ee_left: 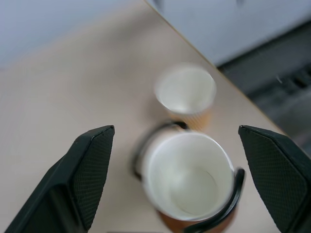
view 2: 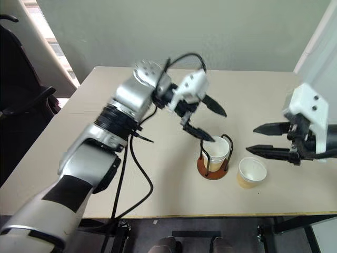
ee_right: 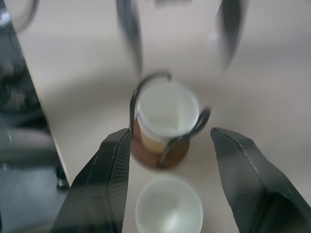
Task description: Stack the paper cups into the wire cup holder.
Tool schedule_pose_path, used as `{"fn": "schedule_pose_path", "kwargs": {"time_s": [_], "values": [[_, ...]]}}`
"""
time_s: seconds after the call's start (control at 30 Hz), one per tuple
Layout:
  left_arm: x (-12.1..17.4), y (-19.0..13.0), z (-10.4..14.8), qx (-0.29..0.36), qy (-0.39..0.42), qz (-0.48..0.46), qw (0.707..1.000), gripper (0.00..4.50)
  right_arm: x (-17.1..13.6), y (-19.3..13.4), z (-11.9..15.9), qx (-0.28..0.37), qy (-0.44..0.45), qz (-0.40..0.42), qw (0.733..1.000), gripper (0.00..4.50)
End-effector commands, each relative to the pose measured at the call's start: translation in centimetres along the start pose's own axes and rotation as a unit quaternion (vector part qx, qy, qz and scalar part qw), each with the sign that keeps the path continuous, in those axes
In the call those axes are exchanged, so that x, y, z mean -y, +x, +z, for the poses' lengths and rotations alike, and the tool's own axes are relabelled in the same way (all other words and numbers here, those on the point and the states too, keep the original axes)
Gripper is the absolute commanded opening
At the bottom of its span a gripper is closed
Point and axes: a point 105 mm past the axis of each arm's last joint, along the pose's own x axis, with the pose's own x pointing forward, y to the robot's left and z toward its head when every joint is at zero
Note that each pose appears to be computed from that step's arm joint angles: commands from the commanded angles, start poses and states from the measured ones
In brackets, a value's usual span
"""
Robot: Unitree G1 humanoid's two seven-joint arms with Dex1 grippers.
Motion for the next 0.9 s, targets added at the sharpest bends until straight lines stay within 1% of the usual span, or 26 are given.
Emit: {"fn": "schedule_pose_path", "kwargs": {"time_s": [0.03,0.17,0.23,0.37,0.57,0.67,0.77,0.8,0.87,0.9], "values": [[1.5,-3.0,0.7,0.033,-0.027,0.001,0.999,4.44,-2.0,1.3,-1.4,-0.054,-0.034,0.033,0.997,2.68],[3.2,-6.1,-2.3,-0.015,-0.048,0.037,0.998,4.44,-2.8,2.6,-4.1,-0.101,-0.029,0.052,0.993,2.68],[3.8,-6.8,-3.0,-0.026,-0.049,0.044,0.997,4.44,-2.6,2.9,-5.1,-0.116,-0.028,0.052,0.991,2.68],[4.9,-8.3,-3.5,-0.016,-0.051,0.067,0.996,4.44,-1.5,3.5,-7.7,-0.163,-0.04,0.042,0.985,2.68],[6.1,-8.7,-3.3,0.006,-0.04,0.098,0.994,4.44,-1.0,4.6,-9.6,-0.187,-0.067,0.057,0.978,2.68],[7.1,-9.0,-3.7,0.009,-0.046,0.115,0.992,4.5,-1.2,5.3,-9.0,-0.171,-0.074,0.071,0.98,2.09],[7.9,-9.3,-4.2,0.009,-0.061,0.13,0.99,4.5,-1.1,5.4,-7.9,-0.157,-0.079,0.075,0.982,1.08],[8.2,-9.4,-4.3,0.006,-0.066,0.133,0.989,4.5,-0.8,5.1,-7.5,-0.155,-0.084,0.074,0.982,0.63],[8.7,-9.5,-4.7,0.0,-0.071,0.134,0.988,4.5,-0.3,4.6,-6.7,-0.151,-0.091,0.069,0.982,0.02],[8.9,-9.5,-4.9,-0.004,-0.074,0.134,0.988,4.5,0.1,4.1,-5.9,-0.145,-0.096,0.065,0.983,0.02]]}}
